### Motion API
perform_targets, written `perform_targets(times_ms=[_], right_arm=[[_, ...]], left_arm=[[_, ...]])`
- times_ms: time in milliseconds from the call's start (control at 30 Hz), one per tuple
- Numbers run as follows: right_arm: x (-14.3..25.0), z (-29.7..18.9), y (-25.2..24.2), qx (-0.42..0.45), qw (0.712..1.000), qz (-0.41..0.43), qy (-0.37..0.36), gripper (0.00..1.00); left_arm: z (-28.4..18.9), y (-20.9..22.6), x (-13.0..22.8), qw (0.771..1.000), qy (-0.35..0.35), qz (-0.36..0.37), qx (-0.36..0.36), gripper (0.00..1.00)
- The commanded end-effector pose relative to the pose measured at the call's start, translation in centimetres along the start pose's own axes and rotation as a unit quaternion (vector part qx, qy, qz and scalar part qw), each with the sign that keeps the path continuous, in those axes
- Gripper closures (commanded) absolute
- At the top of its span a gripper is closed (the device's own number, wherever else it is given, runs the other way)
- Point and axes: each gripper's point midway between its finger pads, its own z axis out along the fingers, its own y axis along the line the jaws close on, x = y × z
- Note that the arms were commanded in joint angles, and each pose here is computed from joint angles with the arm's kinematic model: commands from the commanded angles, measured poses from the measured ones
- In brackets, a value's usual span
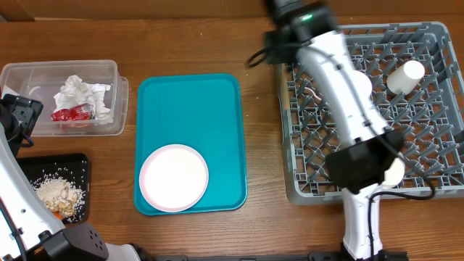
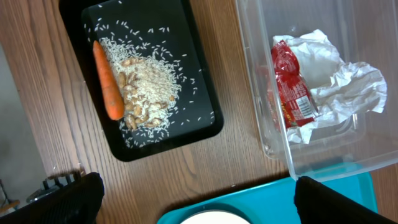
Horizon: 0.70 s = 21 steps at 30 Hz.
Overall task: Sort waste into correct bins and load items into the dishwasher
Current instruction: 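Carry the wooden stick into the dish rack and release it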
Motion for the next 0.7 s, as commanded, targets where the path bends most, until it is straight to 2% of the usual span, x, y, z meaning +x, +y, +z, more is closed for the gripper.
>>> perform_targets(times_ms=[0,233,333,367,400,567,667], right_arm=[[0.3,0.8,-2.1,-0.101,0.992,-0.066,0.032,0.96],[2.1,6.1,-4.1,-0.133,0.988,-0.028,0.071,0.96],[3.0,8.0,-3.4,-0.135,0.988,-0.017,0.079,0.86],[3.0,8.1,-3.3,-0.135,0.988,-0.013,0.078,0.79],[2.8,8.1,-3.3,-0.135,0.988,-0.007,0.076,0.67],[2.7,7.4,-3.2,-0.132,0.987,0.031,0.081,0.63],[2.4,3.8,-2.9,-0.138,0.987,0.049,0.067,0.6]], left_arm=[[0.1,0.0,-0.1,1.0,-0.001,-0.002,-0.001,0.0],[0.1,0.0,-0.1,1.0,-0.001,-0.002,-0.001,0.0],[0.1,0.0,-0.1,1.0,-0.001,-0.002,-0.001,0.0],[0.1,0.0,-0.1,1.0,-0.001,-0.002,-0.001,0.0],[0.1,0.0,-0.1,1.0,-0.001,-0.002,-0.001,0.0],[0.1,0.0,-0.1,1.0,-0.001,-0.002,-0.001,0.0],[0.1,0.0,-0.1,1.0,-0.001,-0.002,-0.001,0.0]])
